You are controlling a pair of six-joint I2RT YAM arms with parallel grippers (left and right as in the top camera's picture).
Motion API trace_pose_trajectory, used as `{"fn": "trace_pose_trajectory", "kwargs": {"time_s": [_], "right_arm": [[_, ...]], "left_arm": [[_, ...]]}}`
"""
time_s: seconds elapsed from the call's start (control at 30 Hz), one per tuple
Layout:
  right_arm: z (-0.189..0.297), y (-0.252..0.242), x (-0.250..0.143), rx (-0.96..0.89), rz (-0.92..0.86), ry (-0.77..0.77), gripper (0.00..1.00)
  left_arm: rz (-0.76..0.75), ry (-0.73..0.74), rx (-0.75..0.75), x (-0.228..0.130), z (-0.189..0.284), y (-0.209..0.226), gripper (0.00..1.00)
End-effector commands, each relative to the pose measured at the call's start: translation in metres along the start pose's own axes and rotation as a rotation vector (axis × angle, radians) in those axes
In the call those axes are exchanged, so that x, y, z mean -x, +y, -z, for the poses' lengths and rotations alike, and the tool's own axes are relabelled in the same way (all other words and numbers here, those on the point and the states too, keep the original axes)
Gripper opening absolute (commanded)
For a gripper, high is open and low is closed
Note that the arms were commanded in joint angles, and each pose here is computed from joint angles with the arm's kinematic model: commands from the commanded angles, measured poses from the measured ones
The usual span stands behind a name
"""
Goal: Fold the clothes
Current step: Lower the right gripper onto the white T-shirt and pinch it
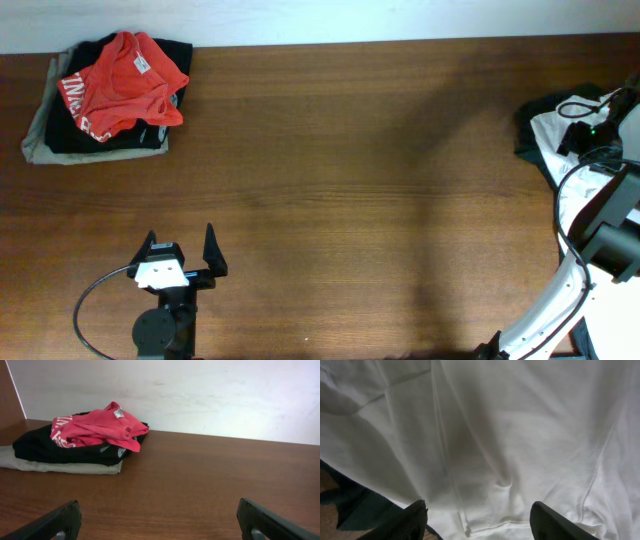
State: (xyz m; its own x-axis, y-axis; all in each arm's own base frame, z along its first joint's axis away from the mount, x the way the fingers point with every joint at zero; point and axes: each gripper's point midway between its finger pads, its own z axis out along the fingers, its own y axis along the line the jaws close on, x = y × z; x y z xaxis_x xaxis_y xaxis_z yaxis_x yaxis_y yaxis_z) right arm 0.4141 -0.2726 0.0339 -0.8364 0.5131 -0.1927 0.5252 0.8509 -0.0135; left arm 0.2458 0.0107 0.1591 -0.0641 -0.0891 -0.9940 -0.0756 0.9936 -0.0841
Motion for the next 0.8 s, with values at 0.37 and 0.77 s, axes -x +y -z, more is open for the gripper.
{"fn": "trace_pose_trajectory", "kwargs": {"time_s": [0.37, 0.77], "right_arm": [[-0.030, 0.010, -0.014, 0.067, 0.041, 0.063, 0.54], [-0.024, 0.009, -0.013, 0.062, 0.039, 0.060, 0.24]], "left_arm": [[-0.017, 0.001, 0.013, -0.001, 0.000, 0.003, 0.99], [-0.017, 0.001, 0.013, -0.001, 0.000, 0.003, 0.99]]}}
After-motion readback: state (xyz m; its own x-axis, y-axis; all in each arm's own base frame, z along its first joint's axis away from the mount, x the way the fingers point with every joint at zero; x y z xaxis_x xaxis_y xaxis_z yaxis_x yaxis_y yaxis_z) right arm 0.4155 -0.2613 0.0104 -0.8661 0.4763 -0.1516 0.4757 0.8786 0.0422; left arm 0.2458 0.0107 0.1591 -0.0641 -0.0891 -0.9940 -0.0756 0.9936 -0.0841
